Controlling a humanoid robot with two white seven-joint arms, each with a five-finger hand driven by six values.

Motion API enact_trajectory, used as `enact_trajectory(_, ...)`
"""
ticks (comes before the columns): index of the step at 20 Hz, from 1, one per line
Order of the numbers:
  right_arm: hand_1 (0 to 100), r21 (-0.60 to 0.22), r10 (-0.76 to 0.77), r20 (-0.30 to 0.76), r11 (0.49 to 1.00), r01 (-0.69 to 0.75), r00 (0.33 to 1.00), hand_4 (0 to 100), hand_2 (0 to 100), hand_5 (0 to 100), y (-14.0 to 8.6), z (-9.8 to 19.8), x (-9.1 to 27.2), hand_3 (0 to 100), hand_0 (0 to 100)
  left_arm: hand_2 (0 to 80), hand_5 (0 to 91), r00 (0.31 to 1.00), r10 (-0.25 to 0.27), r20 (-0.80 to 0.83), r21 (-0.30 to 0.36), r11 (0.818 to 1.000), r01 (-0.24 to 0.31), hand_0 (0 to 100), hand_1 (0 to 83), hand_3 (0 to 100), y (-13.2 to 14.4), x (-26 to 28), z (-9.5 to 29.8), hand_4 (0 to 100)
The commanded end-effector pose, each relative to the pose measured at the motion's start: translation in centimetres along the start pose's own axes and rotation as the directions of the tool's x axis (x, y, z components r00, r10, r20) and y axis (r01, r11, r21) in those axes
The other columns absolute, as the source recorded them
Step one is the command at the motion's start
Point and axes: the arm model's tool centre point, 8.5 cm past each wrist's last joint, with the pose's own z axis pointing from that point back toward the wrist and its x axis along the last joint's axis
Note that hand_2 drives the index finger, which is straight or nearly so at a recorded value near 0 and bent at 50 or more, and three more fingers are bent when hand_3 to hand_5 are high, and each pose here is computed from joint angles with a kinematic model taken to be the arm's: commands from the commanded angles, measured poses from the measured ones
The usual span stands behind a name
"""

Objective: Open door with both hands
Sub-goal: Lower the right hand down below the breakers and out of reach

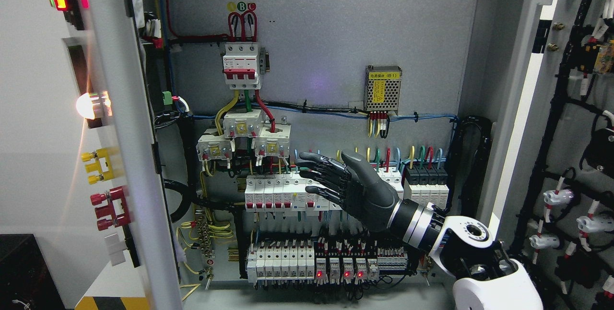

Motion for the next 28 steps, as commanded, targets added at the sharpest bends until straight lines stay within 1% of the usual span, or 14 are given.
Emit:
enact_trajectory(1,0,0.035,0.043,0.006,0.998,-0.043,0.999,0,0,0,1.5,0.4,0.4,0,19,0.0,0.0,1.0,0.0,-0.011,0.001,1.0,0.0,0,0.0,0,0.0,-0.8,0.1,0)
enact_trajectory(8,0,0.088,0.05,-0.011,0.995,-0.049,0.999,0,0,0,4.2,0.6,-1.0,0,19,0.0,0.0,1.0,0.0,-0.011,0.001,1.0,0.0,0,0.0,0,0.0,-0.8,0.1,0)
enact_trajectory(12,0,0.153,0.041,-0.028,0.988,-0.036,0.999,0,0,0,7.3,0.6,-2.8,0,19,0.0,0.0,1.0,0.0,-0.011,0.001,1.0,0.0,0,0.0,0,0.0,-0.8,0.1,0)
enact_trajectory(16,0,0.196,0.025,-0.037,0.98,-0.017,0.999,0,0,0,9.6,0.9,-4.1,0,19,0.0,0.0,1.0,0.0,-0.011,0.001,1.0,0.0,0,0.0,0,0.0,-0.8,0.1,0)
enact_trajectory(19,0,0.241,0.017,-0.046,0.971,-0.006,0.999,0,0,0,11.8,1.0,-5.0,0,19,0.0,0.0,1.0,0.0,-0.011,0.001,1.0,0.0,0,0.0,0,0.0,-0.8,0.1,0)
enact_trajectory(24,0,0.287,0.0,-0.07,0.958,0.02,0.998,0,0,0,14.2,1.5,-6.5,0,19,0.0,0.0,1.0,0.0,-0.013,0.001,1.0,0.0,0,0.0,0,0.0,-0.8,0.1,0)
enact_trajectory(28,0,0.311,-0.013,-0.081,0.95,0.037,0.997,0,0,0,15.5,1.6,-7.2,0,19,0.0,0.0,1.0,0.0,-0.011,0.001,1.0,0.0,0,0.0,0,0.0,-0.8,0.1,0)
